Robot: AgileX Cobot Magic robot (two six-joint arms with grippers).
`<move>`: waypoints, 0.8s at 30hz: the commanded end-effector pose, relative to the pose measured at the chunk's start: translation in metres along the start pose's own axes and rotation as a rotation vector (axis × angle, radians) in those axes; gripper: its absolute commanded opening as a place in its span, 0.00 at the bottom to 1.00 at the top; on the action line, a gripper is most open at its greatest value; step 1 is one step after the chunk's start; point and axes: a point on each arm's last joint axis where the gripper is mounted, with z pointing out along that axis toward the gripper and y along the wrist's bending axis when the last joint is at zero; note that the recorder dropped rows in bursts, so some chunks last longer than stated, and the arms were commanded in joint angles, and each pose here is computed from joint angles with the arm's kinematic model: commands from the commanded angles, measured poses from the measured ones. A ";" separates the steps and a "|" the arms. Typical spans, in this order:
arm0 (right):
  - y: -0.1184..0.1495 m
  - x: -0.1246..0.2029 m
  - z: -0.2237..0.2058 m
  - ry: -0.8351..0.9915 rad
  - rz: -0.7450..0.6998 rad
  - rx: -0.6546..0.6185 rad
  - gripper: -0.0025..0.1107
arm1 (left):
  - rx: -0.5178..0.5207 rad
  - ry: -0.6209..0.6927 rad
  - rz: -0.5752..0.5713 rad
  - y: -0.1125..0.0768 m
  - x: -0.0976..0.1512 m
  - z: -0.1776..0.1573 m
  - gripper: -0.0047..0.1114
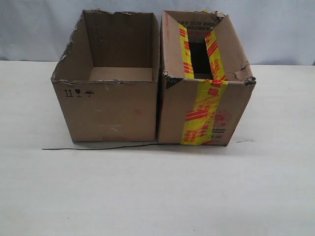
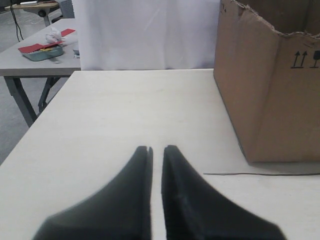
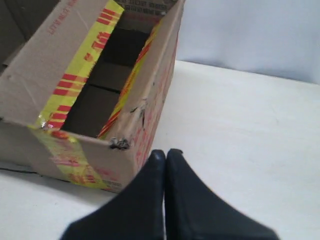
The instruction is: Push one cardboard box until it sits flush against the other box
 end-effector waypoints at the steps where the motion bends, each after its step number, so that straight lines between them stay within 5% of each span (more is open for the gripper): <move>1: 0.017 0.048 -0.047 -0.122 -0.022 -0.021 0.02 | 0.012 -0.011 -0.009 -0.001 -0.001 0.000 0.04; 6: 0.025 0.109 -0.074 -0.228 -0.015 -0.040 0.02 | 0.012 -0.011 -0.009 -0.001 -0.001 0.000 0.04; 10: 0.025 0.147 -0.055 -0.310 -0.084 -0.010 0.02 | 0.012 -0.011 -0.009 -0.001 -0.001 0.000 0.04; 13: 0.025 0.157 -0.044 -0.369 -0.190 0.009 0.02 | 0.012 -0.011 -0.009 -0.001 -0.001 0.000 0.04; 24: 0.030 0.175 -0.030 -0.291 -0.091 -0.067 0.02 | 0.012 -0.011 -0.009 -0.001 -0.001 0.000 0.04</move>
